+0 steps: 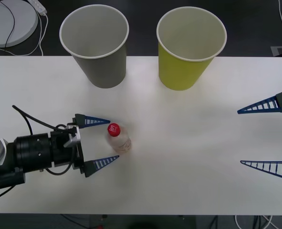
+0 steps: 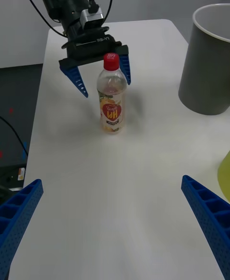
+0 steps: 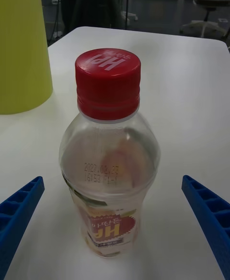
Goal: Put the can into the green bin and the plastic bottle into the gray bin
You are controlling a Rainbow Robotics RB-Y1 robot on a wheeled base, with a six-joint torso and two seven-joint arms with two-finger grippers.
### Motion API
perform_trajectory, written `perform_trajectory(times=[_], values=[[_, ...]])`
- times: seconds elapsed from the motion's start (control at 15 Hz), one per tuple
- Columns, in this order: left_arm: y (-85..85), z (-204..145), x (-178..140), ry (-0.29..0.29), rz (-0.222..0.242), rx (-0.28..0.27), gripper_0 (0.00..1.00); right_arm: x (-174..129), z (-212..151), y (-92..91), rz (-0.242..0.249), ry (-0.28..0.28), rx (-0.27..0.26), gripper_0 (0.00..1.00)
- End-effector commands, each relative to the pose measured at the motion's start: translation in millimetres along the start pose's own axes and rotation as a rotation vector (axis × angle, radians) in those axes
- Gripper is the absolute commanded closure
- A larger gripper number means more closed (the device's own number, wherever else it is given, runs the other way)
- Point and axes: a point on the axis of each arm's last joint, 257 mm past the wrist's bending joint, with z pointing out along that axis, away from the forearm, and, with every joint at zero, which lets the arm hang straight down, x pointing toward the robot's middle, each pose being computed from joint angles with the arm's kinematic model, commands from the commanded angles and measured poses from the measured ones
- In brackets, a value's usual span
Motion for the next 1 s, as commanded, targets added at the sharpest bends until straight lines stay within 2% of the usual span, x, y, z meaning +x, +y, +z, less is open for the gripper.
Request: perform_trajectory(times=[0.07, 0.27, 0.73, 0.8, 0.87, 0.93, 1.0], values=[[-0.2, 12, -4, -0.008, -0.003, -0.007, 0.0, 0, 0, 0.0, 0.0, 0.0, 0.0, 0.0], [1.0, 23, -7, -0.006, 0.004, -0.006, 0.0, 0, 0, 0.0, 0.0, 0.0, 0.0, 0.0], [3.4, 43, -14, -0.017, -0.015, 0.012, 0.0, 0, 0, 0.0, 0.0, 0.0, 0.0, 0.0], [3.2, 43, -13, -0.015, -0.017, 0.014, 0.04, 0, 0, 0.0, 0.0, 0.0, 0.0, 0.0], [2.8, 43, -13, -0.016, -0.017, 0.015, 0.31, 0, 0, 0.0, 0.0, 0.0, 0.0, 0.0], [0.8, 44, -13, -0.016, -0.02, 0.02, 0.71, 0, 0, 0.0, 0.0, 0.0, 0.0, 0.0], [0.1, 45, -13, -0.016, -0.02, 0.021, 1.0, 0, 0, 0.0, 0.0, 0.0, 0.0, 0.0]])
